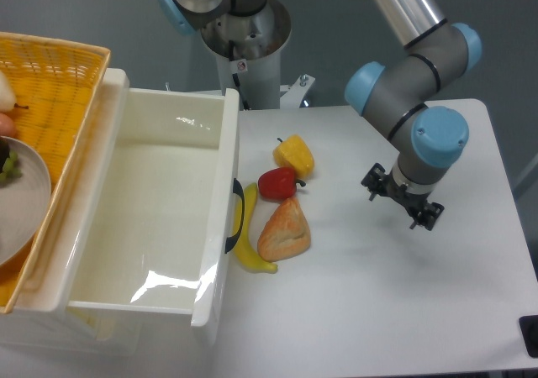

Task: Pick up the red pepper
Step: 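Move the open gripper toward the red pepper beside the yellow pepper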

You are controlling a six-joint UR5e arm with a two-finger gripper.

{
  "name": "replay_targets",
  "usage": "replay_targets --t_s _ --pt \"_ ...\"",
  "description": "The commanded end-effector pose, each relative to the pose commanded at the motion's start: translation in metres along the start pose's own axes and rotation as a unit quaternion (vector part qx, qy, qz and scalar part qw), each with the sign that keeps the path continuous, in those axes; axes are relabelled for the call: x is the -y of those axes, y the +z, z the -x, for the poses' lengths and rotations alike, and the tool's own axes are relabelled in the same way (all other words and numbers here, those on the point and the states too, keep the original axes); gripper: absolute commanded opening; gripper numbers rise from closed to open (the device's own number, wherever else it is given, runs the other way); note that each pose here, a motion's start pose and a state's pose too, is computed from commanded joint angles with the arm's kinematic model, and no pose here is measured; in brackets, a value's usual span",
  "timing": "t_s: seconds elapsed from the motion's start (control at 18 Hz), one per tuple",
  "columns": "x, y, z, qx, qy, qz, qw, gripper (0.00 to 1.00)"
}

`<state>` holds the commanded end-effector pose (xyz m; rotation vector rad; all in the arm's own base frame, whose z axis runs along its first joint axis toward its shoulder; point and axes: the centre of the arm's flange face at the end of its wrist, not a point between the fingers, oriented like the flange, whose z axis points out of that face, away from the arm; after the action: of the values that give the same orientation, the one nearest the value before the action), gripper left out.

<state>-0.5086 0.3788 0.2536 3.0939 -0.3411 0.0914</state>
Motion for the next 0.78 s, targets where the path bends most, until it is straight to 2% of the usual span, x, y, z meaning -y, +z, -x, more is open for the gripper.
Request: replay_targets --t_s 0.11,0.33,0.5,0.67,0.78 --pt "-0.003 -0.011 -0.011 0.004 -0.001 -0.003 1.0 1.0" --pt "0.0 -0.016 -0.035 -0.013 0.006 0.0 0.9999 1.0" --pt "0.021 -0.005 -0.06 -0.036 0.026 -0.005 0.999 1.0" --pt "0.043 -0.006 -0.085 -0.038 0.048 -0.004 0.9981 1.0" --pt "0.05 -0.003 -0.091 -0.042 0.046 -0.002 0.9981 1.0"
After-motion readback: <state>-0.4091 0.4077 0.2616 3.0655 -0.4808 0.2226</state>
